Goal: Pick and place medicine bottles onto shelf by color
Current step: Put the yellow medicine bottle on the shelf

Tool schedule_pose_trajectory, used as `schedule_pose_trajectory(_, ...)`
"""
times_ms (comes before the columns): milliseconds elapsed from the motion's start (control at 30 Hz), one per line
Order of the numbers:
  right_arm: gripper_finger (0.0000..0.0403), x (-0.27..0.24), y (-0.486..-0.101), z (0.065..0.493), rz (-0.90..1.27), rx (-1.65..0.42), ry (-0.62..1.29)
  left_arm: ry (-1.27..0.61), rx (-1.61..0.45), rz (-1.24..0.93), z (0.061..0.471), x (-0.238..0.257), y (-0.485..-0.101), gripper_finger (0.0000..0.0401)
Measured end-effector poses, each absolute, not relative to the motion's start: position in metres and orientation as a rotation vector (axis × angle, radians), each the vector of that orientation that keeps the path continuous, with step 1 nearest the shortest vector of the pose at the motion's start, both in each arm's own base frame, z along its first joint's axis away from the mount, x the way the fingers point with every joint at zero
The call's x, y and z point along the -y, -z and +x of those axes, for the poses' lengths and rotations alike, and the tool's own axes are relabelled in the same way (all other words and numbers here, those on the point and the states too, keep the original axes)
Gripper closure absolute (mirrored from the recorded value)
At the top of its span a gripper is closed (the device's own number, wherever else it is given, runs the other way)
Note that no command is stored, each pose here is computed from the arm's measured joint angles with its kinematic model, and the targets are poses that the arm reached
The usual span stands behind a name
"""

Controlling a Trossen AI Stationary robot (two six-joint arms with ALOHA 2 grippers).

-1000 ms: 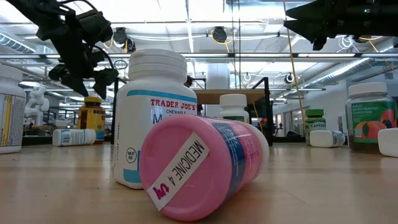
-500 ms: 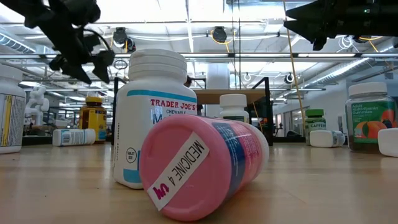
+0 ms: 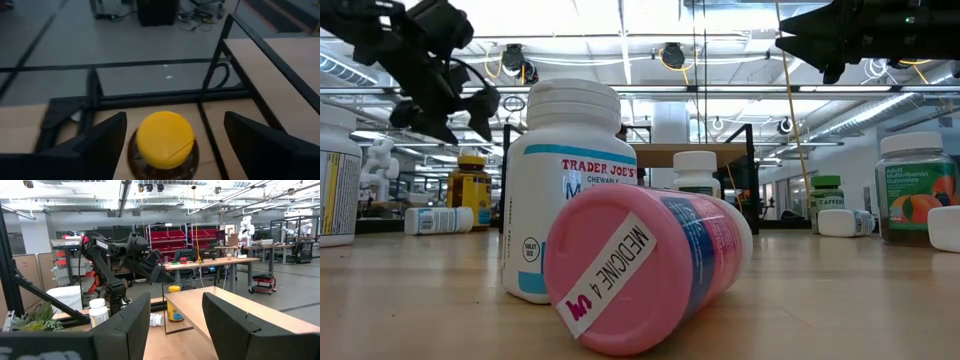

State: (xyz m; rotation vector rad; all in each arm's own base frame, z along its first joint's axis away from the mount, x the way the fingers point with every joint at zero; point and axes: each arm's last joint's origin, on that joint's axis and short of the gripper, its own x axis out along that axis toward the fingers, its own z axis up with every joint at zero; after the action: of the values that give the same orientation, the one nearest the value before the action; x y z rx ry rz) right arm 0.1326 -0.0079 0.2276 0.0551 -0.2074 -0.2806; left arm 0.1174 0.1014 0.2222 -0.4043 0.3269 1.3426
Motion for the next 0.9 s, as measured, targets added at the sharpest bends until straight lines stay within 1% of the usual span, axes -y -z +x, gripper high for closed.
schedule_pose_trajectory(200, 0.0227, 0.008, -0.228, 0.132, 0.049, 0.215, 0.284, -1.297, -0.302, -0.452, 0.114, -0.109, -0.211, 0.0013)
schedule_pose_trajectory(333, 0.0227, 0.008, -0.23, 0.132, 0.042, 0.227, 0.285, -1.312, -0.345, -0.455, 0.111, -0.112, -0.203, 0.001)
schedule_pose_trajectory(500, 0.0227, 0.008, -0.23, 0.132, 0.037, 0.229, 0.288, -1.336, -0.396, -0.457, 0.111, -0.116, -0.193, 0.0026)
schedule_pose_trajectory(667, 0.0227, 0.008, -0.23, 0.132, 0.032, 0.231, 0.288, -1.319, -0.456, -0.405, 0.115, -0.12, -0.189, 0.0048)
schedule_pose_trajectory(900, 0.0227, 0.008, -0.23, 0.132, 0.027, 0.232, 0.289, -1.305, -0.494, -0.377, 0.121, -0.125, -0.183, 0.0102)
